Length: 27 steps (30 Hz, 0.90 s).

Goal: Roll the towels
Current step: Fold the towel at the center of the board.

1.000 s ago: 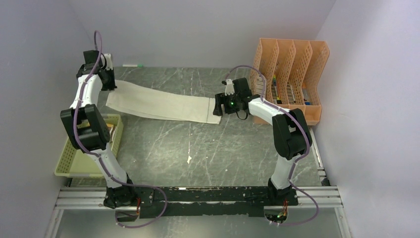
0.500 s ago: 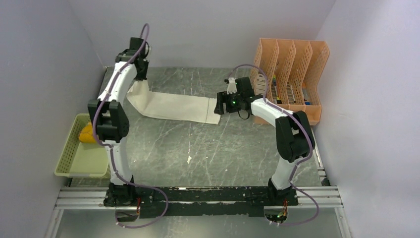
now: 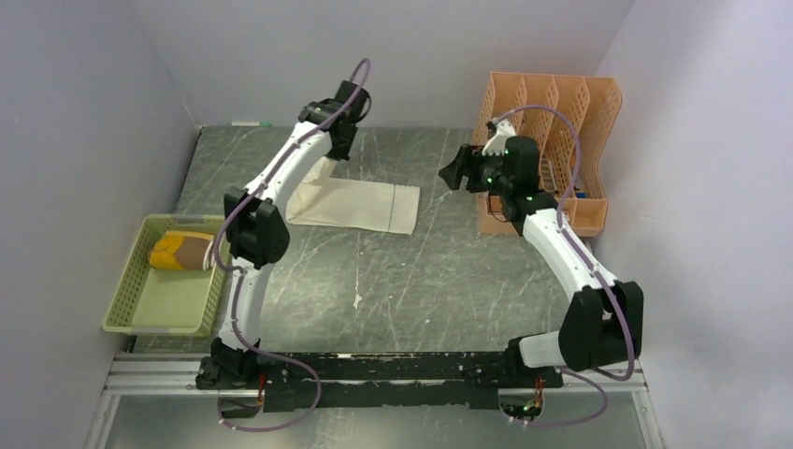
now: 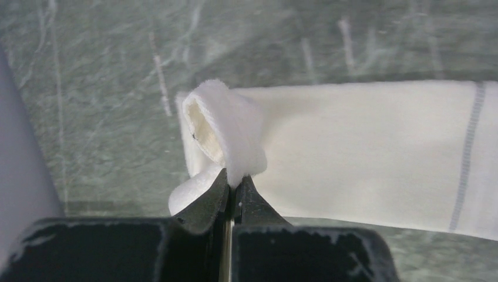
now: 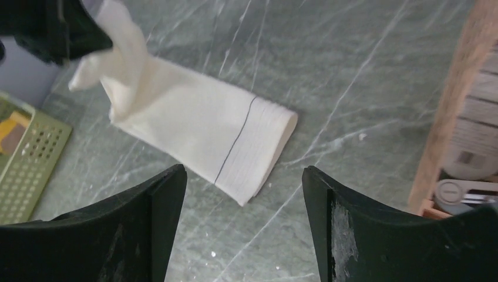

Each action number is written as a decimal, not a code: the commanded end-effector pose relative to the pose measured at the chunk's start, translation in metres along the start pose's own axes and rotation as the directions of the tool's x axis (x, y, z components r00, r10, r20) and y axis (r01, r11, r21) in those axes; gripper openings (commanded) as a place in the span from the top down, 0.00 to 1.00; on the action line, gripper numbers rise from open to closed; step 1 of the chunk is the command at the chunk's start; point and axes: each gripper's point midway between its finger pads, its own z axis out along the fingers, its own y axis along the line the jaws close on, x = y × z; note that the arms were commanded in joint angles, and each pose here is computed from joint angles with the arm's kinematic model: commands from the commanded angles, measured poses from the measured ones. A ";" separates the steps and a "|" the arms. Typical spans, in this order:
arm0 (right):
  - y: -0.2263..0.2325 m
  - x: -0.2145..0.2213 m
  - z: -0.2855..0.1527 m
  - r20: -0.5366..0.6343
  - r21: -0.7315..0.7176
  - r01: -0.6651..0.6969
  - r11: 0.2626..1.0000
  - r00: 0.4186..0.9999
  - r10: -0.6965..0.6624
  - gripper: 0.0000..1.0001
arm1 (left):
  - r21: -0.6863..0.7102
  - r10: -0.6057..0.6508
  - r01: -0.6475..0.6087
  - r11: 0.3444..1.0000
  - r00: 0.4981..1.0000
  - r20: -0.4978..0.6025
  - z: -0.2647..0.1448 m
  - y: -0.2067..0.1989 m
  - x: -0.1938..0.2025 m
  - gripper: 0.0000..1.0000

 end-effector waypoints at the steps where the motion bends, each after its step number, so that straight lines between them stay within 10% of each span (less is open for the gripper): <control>1: -0.016 -0.026 -0.021 0.127 0.140 -0.035 0.990 0.992 0.018 0.27 | 0.013 -0.032 0.032 0.999 0.999 -0.001 -0.014 -0.032 -0.001 0.93; 27: -0.040 -0.010 -0.060 0.232 0.275 -0.108 0.955 0.972 0.043 0.25 | 0.440 -0.196 0.189 0.878 0.980 -0.030 -0.014 -0.233 0.005 0.93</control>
